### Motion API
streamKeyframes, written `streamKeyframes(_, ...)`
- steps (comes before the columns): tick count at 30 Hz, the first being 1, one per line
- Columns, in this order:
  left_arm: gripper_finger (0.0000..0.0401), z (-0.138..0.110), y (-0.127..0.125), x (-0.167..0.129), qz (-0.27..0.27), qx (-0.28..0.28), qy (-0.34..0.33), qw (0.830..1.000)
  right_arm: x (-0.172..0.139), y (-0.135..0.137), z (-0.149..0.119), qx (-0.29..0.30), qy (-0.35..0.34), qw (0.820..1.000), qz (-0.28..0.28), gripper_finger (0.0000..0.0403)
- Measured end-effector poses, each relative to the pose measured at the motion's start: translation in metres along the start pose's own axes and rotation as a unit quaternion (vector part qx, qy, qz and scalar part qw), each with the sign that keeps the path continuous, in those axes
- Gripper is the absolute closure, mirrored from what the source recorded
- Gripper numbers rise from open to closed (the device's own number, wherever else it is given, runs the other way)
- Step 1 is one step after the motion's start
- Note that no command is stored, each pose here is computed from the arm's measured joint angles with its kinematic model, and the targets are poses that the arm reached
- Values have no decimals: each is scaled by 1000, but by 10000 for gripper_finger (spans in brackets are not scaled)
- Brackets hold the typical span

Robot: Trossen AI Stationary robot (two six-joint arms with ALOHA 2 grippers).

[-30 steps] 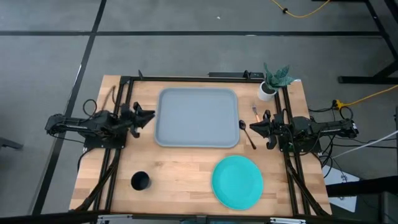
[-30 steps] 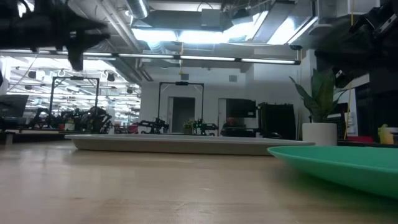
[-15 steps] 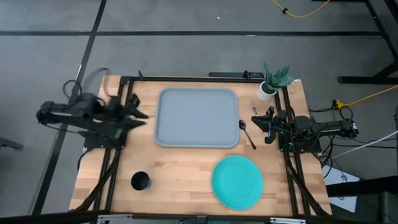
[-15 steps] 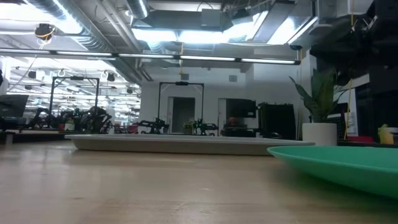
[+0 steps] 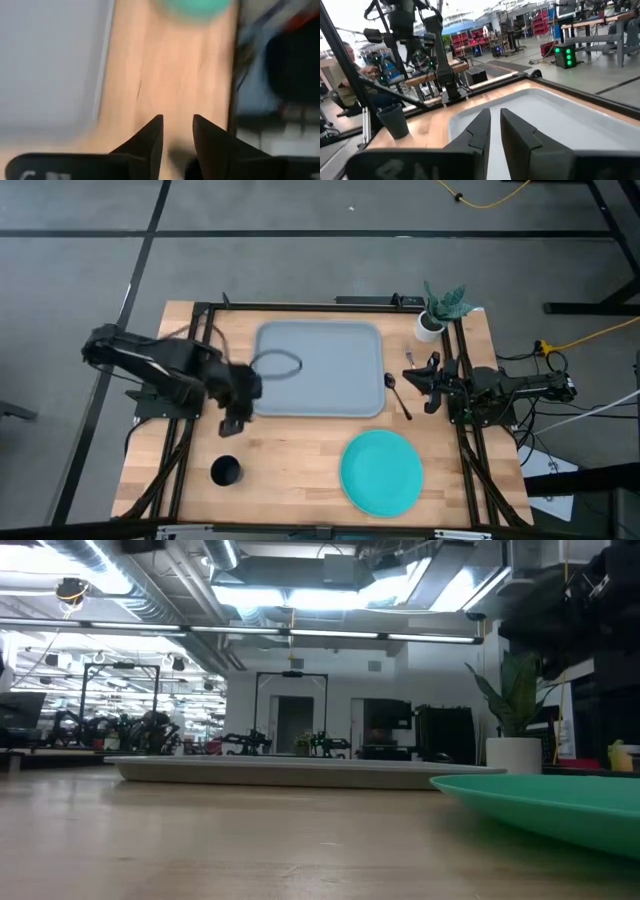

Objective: Pick and place plate/cup/fork/spoon on tray
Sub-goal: Put the black cup to the top left of the serving tray

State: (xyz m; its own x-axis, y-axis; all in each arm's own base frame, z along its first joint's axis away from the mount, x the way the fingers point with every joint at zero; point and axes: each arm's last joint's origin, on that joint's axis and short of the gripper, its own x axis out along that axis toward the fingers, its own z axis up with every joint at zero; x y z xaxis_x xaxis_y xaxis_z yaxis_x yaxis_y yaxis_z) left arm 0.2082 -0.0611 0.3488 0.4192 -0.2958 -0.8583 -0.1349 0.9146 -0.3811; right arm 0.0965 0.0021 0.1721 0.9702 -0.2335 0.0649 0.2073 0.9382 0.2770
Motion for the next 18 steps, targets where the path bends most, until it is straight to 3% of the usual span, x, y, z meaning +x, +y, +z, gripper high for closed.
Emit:
streamKeyframes(5,303,-6,-15,29,14,-61,91,994,0,0,0,-1,0,1000,0,354)
streamKeyframes(14,303,-26,-49,58,82,26,96,992,0,0,0,0,1,1000,0,354)
streamKeyframes(18,303,-38,-63,69,115,29,88,989,0,0,0,0,2,1000,3,354)
